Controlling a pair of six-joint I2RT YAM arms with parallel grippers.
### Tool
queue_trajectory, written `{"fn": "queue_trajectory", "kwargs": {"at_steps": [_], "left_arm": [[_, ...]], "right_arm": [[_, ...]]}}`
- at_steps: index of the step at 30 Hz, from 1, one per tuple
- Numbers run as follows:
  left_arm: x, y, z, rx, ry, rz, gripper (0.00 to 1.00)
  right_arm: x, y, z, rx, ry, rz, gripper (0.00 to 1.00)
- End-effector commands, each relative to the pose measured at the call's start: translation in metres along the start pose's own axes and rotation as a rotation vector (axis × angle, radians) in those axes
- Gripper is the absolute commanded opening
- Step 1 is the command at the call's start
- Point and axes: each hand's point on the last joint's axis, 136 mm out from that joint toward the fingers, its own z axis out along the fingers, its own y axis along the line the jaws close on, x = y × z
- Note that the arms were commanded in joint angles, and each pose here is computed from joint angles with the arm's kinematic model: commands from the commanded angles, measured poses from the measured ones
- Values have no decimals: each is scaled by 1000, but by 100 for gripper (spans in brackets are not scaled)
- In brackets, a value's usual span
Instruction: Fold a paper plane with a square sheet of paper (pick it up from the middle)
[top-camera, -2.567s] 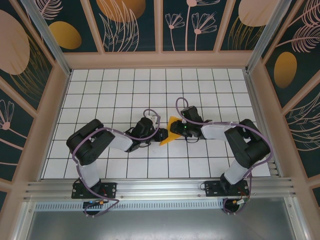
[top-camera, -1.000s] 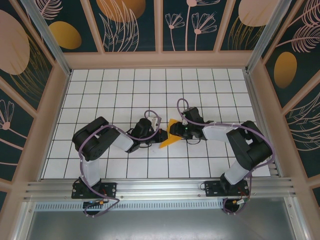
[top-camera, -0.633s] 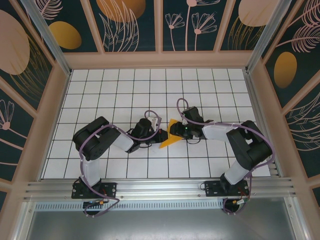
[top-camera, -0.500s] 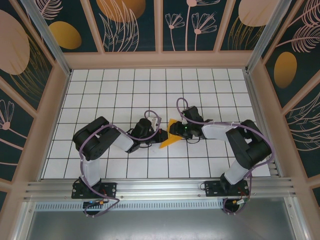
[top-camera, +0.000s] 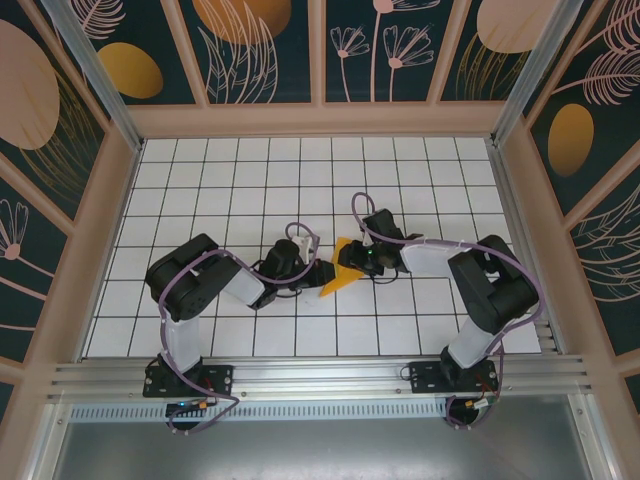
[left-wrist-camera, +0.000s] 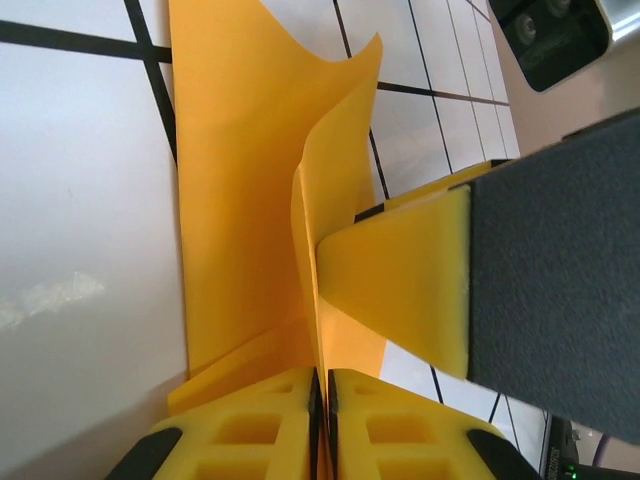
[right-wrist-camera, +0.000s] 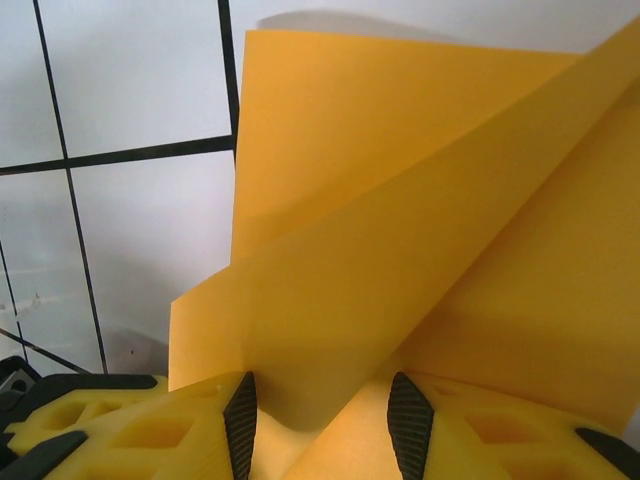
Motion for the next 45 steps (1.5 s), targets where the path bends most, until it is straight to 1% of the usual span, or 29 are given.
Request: {"fn": "queue_trajectory", "kwargs": {"at_steps": [1,9,16,18,20,27,30,31,37,42,45], "left_arm": [[10,1,-10,16,30,-37,15],[13,0,-21,4,23,-31,19],[-9,4,-44,-68,-92,-19,27],[-18,-8,-50,-47,-128,-1,28],[-21,-14,-51,-26,-134,8,29],[-20,-26,-42,32,-106,28,29],[-19,-37,-40,66,-94,47,30],[-14,-33,-35,62,-77,45,30],[-8,-45,-29,115,-55,62,30],[-2,-42,-23,111,-26,58,29],[2,-30,-19,65,-11,48,29]], "right_arm": [[30,-64,14,247,84,78,46],[35,-65,18,261,100,68,46],[36,-70,17,294,105,61,46],[37,-72,17,306,106,59,46],[37,-73,17,316,106,58,46],[39,-76,19,337,116,58,46],[41,-77,20,342,124,59,46],[41,-77,20,344,127,61,46],[44,-82,24,374,147,82,48],[49,-89,28,410,173,108,48],[51,-92,29,422,184,119,48]]}}
